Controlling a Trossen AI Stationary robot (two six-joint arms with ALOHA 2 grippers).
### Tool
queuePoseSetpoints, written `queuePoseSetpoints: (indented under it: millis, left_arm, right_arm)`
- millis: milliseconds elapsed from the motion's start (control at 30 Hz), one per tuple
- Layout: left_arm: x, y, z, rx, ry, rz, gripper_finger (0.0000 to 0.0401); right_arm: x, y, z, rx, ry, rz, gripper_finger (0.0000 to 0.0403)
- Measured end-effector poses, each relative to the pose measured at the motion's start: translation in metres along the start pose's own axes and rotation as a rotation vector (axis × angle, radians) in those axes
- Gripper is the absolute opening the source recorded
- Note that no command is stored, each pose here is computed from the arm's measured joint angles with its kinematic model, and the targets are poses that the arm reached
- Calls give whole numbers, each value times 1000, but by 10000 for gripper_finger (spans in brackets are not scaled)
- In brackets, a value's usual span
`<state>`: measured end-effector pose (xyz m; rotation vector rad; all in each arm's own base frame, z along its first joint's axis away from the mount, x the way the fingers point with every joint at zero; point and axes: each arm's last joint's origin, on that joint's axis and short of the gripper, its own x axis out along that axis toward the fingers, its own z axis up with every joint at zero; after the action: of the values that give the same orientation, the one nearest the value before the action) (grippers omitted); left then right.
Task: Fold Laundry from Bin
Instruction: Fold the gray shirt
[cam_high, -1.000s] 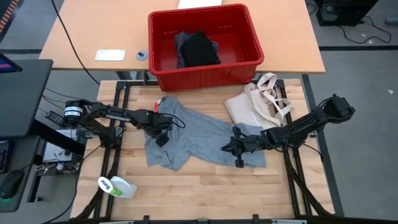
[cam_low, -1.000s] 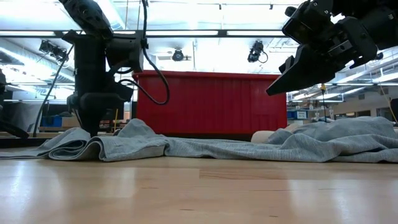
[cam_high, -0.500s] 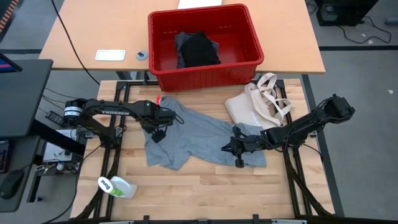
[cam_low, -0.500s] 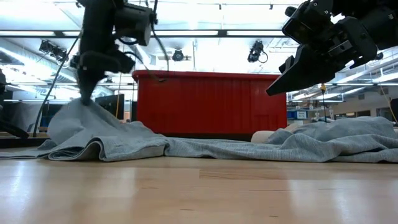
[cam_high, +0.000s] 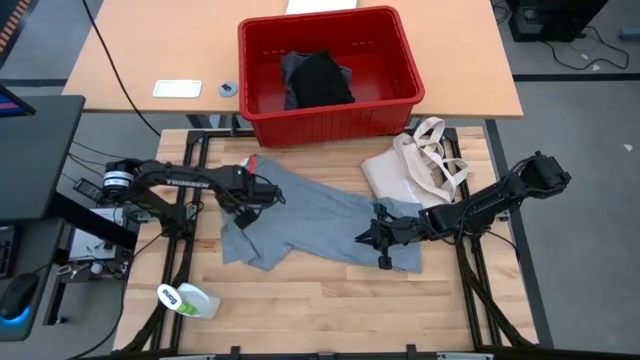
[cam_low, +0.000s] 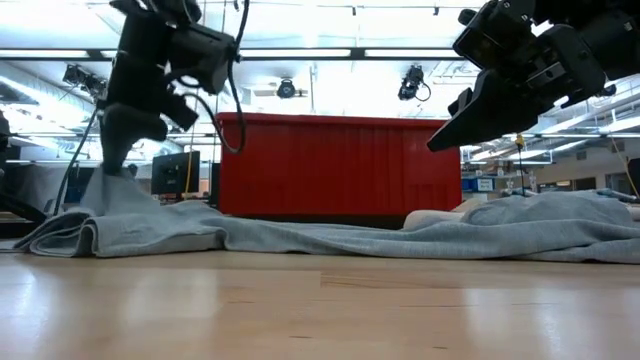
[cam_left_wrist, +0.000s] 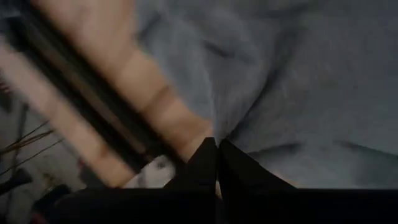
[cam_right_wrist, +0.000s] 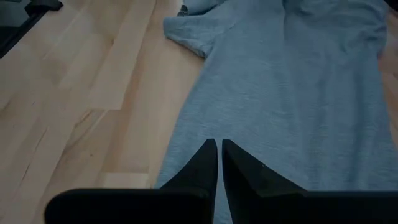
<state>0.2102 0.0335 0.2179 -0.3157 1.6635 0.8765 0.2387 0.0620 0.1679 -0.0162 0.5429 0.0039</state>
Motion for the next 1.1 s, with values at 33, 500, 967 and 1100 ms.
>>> queuePoseSetpoints:
  millis: [33,500,967,1100]
  left_arm:
    - [4,-2,0,6,9,-22,11]
    - [54,-3,-30,-47,217,41,36]
    - [45,-7,-29,21,158,58,233]
    - [21,-4,-23,26,145,74,262]
  right_arm:
    - [0,0,0,0,0,0,34]
    - [0,0,0,0,0,0,34]
    - [2,0,-2,0,8,-2,34]
    - [13,-1,-12,-9,70,-18,34]
